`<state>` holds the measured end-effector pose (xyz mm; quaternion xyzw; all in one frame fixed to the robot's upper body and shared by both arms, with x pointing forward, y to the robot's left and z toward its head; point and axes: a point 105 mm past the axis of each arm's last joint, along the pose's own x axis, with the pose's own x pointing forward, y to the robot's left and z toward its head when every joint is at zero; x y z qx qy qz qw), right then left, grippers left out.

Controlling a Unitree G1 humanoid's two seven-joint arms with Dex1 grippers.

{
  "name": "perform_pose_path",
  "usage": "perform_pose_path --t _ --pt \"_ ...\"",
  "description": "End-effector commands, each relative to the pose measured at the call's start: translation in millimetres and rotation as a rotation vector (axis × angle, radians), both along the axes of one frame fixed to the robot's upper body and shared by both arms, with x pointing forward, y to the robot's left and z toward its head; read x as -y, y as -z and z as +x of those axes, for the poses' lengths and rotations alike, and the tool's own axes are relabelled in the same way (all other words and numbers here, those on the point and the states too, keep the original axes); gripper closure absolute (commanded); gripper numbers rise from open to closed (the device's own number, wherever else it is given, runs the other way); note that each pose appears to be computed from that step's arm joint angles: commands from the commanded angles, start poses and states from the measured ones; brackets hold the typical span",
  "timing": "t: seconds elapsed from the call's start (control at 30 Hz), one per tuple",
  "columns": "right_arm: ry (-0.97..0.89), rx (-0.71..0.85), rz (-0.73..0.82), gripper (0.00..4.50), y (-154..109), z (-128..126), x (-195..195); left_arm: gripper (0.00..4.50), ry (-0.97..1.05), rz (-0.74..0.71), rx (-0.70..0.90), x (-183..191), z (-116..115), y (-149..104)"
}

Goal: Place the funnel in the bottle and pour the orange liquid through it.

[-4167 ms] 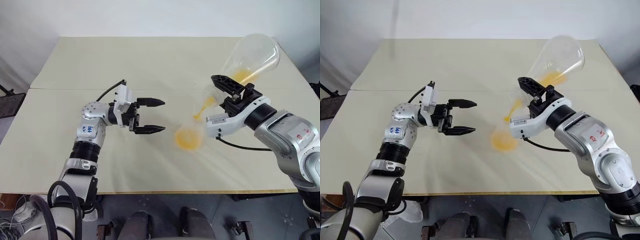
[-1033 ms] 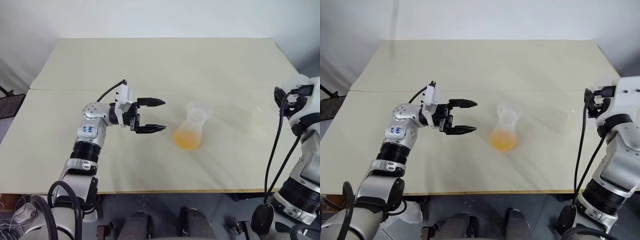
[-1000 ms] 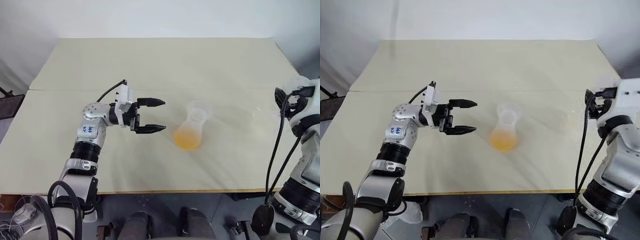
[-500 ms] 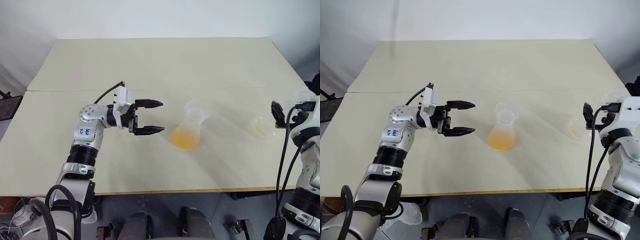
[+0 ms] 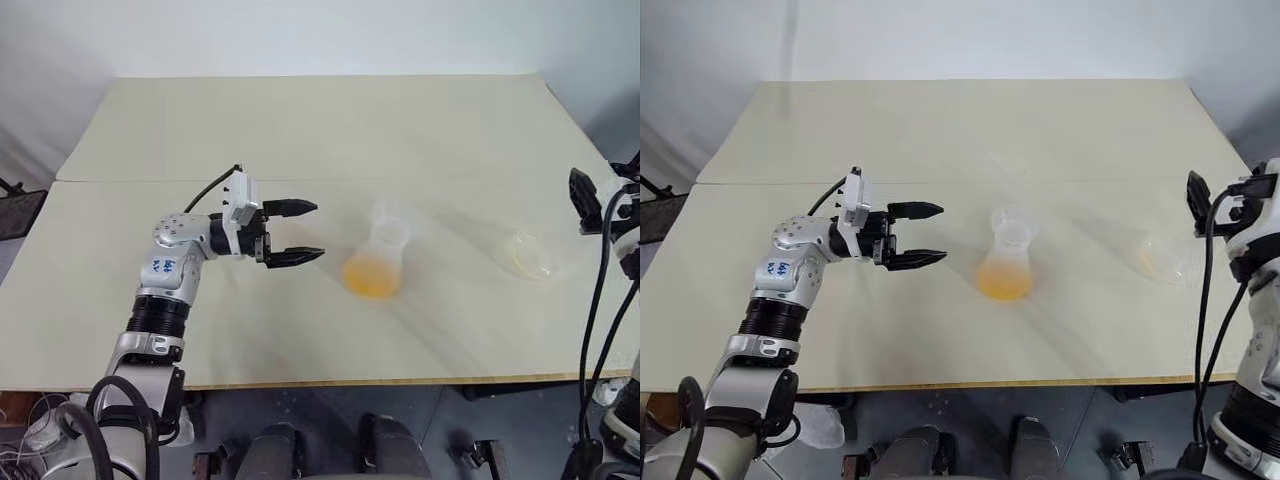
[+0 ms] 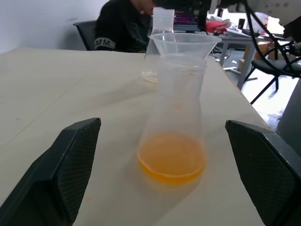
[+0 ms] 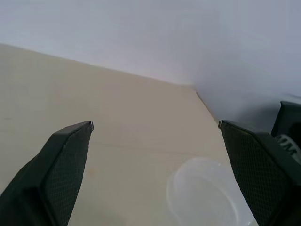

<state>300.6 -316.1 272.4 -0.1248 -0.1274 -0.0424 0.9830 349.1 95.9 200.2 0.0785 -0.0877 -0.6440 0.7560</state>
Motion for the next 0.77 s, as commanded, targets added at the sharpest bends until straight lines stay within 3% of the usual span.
perform_pose_path --t 0.03,0.17,0.37,0.5,0.77 --pt "-0.093 0.058 -0.053 0.03 -27 -18 -17 0.0 -0.065 -0.015 0.038 -5 3 -11" --pt "-0.322 0.005 -0.106 0.03 -26 -35 -52 0.0 -0.049 -0.075 0.032 -13 2 -19" --pt "-0.663 -0.202 -0.185 0.03 13 -72 -98 0.0 -0.061 -0.019 -0.005 -36 -4 -2" --pt "-0.719 -0.355 -0.224 0.03 46 -87 -99 0.0 -0.048 0.055 -0.033 -55 -12 17" --pt "-0.703 -0.396 -0.125 0.03 89 -104 -80 0.0 -0.052 0.019 -0.056 -66 -10 22"
